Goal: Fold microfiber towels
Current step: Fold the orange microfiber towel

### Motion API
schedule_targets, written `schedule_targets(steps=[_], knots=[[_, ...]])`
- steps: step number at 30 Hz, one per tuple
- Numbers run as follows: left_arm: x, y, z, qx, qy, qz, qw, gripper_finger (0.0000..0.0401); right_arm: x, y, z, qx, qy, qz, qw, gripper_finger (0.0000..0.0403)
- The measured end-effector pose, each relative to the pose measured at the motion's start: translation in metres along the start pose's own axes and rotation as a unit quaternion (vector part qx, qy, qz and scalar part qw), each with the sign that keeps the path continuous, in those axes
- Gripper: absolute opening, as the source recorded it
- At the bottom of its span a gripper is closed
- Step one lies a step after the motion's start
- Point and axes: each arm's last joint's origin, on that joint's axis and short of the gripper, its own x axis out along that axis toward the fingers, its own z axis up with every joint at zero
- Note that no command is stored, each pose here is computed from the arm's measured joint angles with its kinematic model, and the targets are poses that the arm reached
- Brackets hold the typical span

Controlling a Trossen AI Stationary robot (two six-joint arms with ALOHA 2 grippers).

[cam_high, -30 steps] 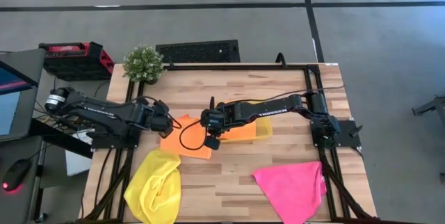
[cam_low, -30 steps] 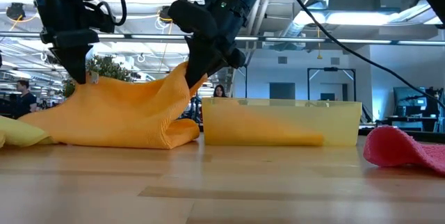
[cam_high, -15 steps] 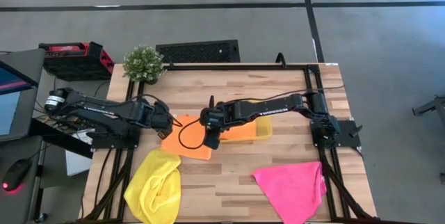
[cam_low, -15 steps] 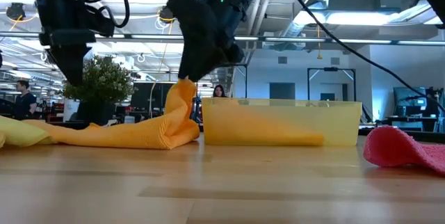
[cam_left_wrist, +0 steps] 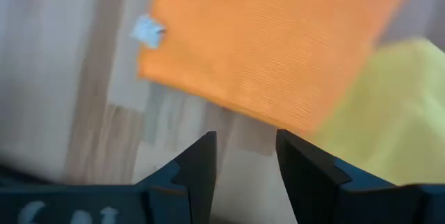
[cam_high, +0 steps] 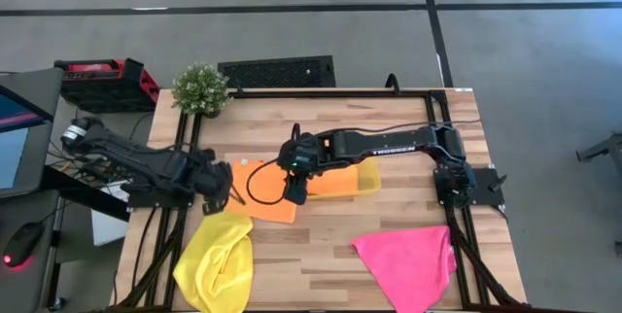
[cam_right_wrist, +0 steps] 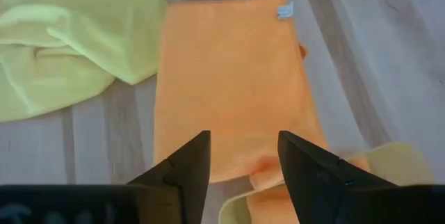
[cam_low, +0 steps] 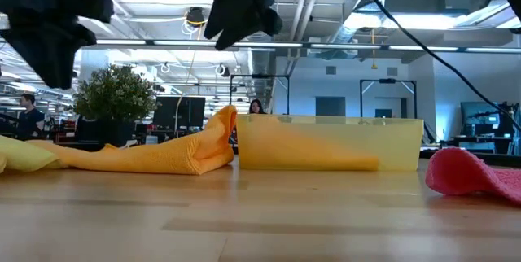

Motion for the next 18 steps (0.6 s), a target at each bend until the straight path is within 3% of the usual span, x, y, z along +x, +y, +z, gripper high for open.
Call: schedule_targets(steps=[9,13,18], knots=[[0.022,-0.038,-0.013,0.083,-0.056,-0.091,0.991,0.0142,-0.008,0.012,0.003,-0.023,-0.023,0.013,0.999,0.0189],[0.031,-0.041,-0.014,0.086,-0.079,-0.073,0.991,0.0142,-0.009,0.016,0.001,-0.027,-0.021,0.015,0.999,0.0188],[0.045,-0.044,-0.018,0.118,-0.049,-0.053,0.99,0.0142,-0.009,0.017,0.001,-0.028,-0.022,0.016,0.999,0.0185]])
